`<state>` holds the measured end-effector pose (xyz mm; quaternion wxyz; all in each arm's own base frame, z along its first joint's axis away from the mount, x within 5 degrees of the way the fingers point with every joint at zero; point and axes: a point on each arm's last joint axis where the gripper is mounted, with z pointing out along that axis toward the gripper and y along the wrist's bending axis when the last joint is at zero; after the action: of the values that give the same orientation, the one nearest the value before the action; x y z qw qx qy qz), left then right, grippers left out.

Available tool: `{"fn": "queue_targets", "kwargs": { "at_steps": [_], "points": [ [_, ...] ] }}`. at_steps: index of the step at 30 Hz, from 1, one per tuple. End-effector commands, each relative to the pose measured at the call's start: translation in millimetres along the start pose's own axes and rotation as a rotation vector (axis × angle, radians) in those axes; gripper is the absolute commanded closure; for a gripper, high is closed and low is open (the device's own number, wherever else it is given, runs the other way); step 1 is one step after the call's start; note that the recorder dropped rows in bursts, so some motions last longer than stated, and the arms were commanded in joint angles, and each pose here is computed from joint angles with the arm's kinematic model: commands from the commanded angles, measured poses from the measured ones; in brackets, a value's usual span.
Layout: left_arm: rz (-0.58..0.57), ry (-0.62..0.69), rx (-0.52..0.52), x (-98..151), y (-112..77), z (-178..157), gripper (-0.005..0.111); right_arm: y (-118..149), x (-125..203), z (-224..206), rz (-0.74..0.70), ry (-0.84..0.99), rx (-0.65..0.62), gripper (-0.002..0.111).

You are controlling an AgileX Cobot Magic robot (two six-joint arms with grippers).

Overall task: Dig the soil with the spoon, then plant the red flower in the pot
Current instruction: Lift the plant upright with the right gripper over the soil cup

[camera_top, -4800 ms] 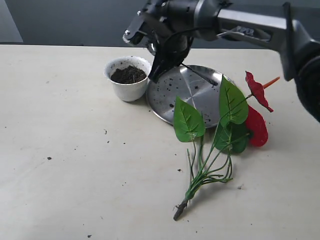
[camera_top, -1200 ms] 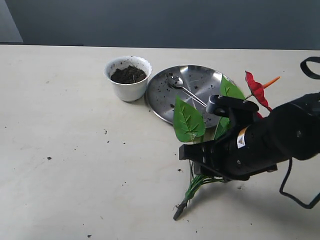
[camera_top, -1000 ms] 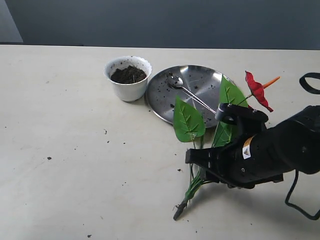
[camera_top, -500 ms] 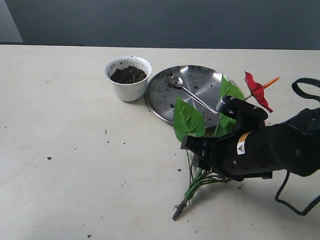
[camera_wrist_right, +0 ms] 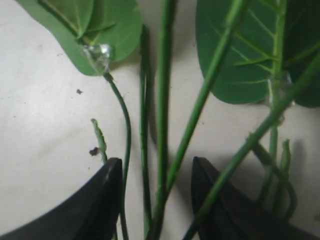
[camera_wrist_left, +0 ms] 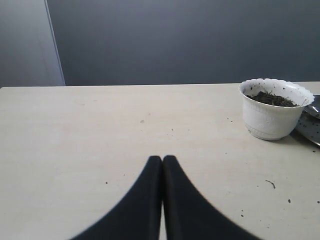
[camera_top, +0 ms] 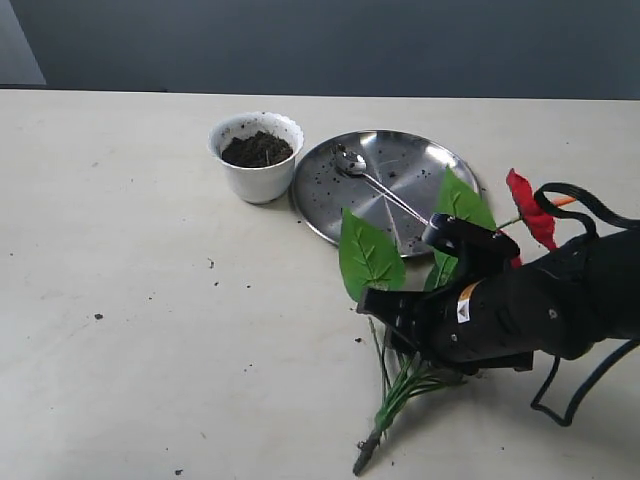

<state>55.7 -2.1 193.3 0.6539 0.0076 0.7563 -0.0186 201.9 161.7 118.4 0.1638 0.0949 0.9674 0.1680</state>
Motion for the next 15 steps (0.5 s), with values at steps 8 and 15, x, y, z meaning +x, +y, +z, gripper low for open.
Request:
{"fn": "queue_targets", "kwargs": {
  "at_steps": [8,15],
  "points": [
    [-0.006,0.000,0.006,1,-0.4,0,0.106,0,-2,1,0.000,-0.025,-0.018,0.088],
    [-0.006,0.000,0.006,1,-0.4,0,0.106,4,-4,-12,-0.045,-0.046,-0.042,0.108]
  ]
}}
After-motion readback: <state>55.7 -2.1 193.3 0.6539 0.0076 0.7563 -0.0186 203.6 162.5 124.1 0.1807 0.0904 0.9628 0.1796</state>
